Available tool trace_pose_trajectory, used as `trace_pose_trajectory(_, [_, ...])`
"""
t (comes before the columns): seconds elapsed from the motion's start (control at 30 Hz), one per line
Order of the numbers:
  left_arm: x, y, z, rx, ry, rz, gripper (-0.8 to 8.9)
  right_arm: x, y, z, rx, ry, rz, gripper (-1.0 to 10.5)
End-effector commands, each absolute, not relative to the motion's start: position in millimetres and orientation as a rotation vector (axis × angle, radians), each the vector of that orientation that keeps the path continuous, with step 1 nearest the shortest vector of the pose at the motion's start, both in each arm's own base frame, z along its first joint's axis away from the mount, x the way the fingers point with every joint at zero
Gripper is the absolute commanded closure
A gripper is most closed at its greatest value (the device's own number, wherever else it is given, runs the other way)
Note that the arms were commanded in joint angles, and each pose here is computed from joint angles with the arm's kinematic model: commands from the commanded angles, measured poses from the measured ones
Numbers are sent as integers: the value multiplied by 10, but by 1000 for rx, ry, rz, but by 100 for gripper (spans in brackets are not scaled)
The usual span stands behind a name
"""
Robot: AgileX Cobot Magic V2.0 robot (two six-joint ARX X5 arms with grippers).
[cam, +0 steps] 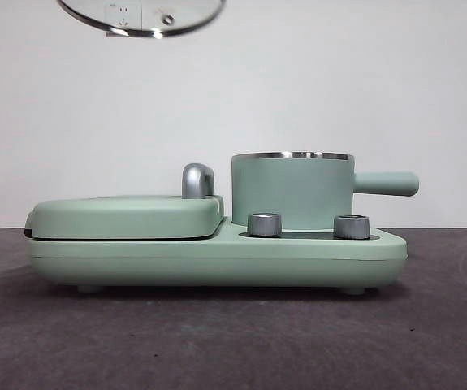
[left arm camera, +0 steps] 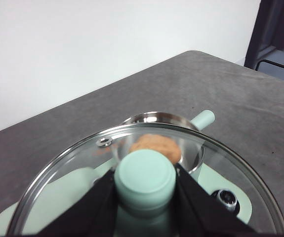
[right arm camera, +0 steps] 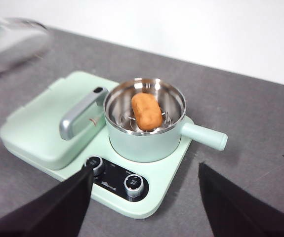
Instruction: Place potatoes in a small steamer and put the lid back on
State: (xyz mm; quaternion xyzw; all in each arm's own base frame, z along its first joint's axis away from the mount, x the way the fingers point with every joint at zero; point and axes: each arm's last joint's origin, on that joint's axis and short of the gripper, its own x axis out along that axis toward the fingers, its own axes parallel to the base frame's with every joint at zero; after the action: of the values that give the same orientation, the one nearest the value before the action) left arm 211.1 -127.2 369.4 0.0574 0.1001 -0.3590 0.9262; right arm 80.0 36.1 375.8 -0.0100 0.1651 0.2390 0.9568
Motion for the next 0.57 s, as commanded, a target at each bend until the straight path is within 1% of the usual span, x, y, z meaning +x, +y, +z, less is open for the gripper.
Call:
trace_pose_trajectory(0.03, [2214,-1399,3735,111,122,-764,799,693,319,3774,25,330,480,617])
trace_pose_trajectory(0.2, [2493,-1636,3614,100,68,-798,799,561,265,3713,20,377,476,617])
trace_pose_trajectory(0.37, [2758,-1886,3491,113,108,-821,799,532,252,3632,3,469,470,617])
trace_pose_trajectory(0.57, [3061,-2174,3418,141,120,-851,799,523,246,3614,-9,486,463,617])
